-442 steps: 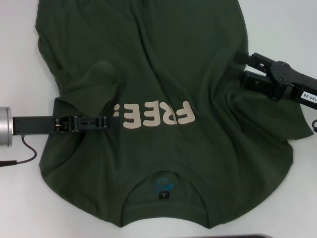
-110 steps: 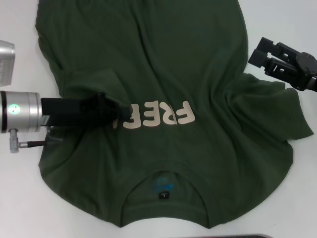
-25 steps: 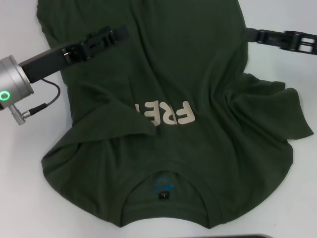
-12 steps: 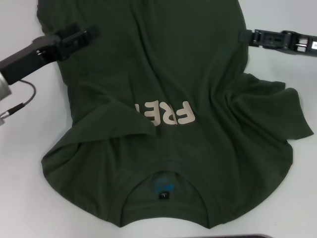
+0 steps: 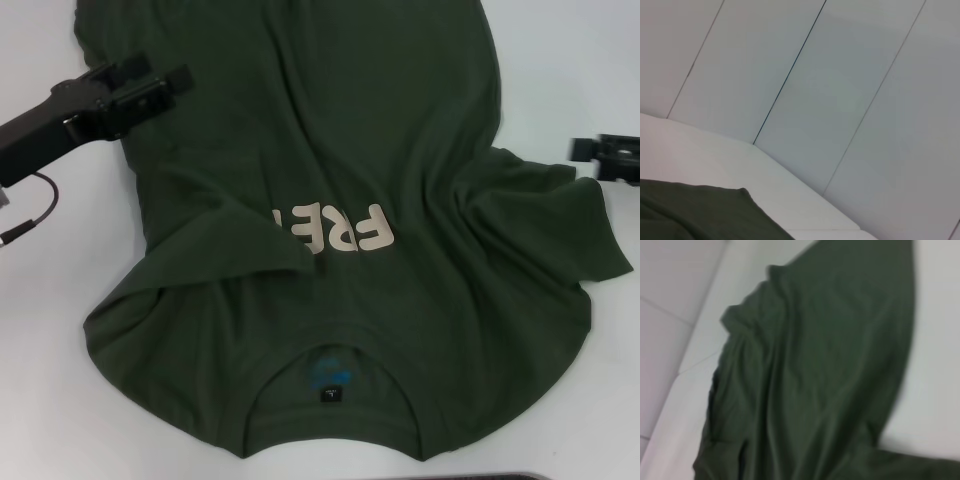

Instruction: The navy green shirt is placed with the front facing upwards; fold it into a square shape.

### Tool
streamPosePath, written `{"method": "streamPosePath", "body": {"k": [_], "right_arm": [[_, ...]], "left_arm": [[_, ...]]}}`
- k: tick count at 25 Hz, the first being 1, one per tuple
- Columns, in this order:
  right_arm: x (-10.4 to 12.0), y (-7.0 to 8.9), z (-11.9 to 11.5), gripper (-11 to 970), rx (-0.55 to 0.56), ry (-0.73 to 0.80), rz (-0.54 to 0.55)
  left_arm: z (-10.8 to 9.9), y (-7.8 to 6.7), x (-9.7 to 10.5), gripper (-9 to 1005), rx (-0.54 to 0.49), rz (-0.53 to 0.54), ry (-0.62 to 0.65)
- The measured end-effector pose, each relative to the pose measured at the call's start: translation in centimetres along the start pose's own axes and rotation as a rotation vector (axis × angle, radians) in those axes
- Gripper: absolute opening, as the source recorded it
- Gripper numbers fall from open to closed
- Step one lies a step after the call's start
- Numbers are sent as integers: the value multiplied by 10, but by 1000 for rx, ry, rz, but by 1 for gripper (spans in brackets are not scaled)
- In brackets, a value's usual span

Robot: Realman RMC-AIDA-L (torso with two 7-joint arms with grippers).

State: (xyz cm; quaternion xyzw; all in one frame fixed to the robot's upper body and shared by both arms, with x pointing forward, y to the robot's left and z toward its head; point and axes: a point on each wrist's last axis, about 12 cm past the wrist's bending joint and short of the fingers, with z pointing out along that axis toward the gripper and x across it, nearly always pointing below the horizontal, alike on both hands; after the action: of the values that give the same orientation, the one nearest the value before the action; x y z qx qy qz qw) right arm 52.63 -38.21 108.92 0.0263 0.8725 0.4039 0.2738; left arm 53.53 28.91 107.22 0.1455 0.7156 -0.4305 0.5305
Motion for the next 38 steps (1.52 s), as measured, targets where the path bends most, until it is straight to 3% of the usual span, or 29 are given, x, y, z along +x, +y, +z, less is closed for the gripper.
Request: {"method": "streamPosePath", "body": {"k": [5,10,27,38], "right_arm": [[14,-9,-30,893,17,-23,41],[27,-17,-39,880,31,-34,64],[23,-14,-10,865,47,-27,27],[26,-16,-3,856,58,-17,25]], "left_arm": [[2,-2,1,887,10,-4,-1],[3,-2,0,888,13,-10,-9],[3,-3,2,888,3,-33,-45],[4,-3,2,887,-2,-31,-51]]}}
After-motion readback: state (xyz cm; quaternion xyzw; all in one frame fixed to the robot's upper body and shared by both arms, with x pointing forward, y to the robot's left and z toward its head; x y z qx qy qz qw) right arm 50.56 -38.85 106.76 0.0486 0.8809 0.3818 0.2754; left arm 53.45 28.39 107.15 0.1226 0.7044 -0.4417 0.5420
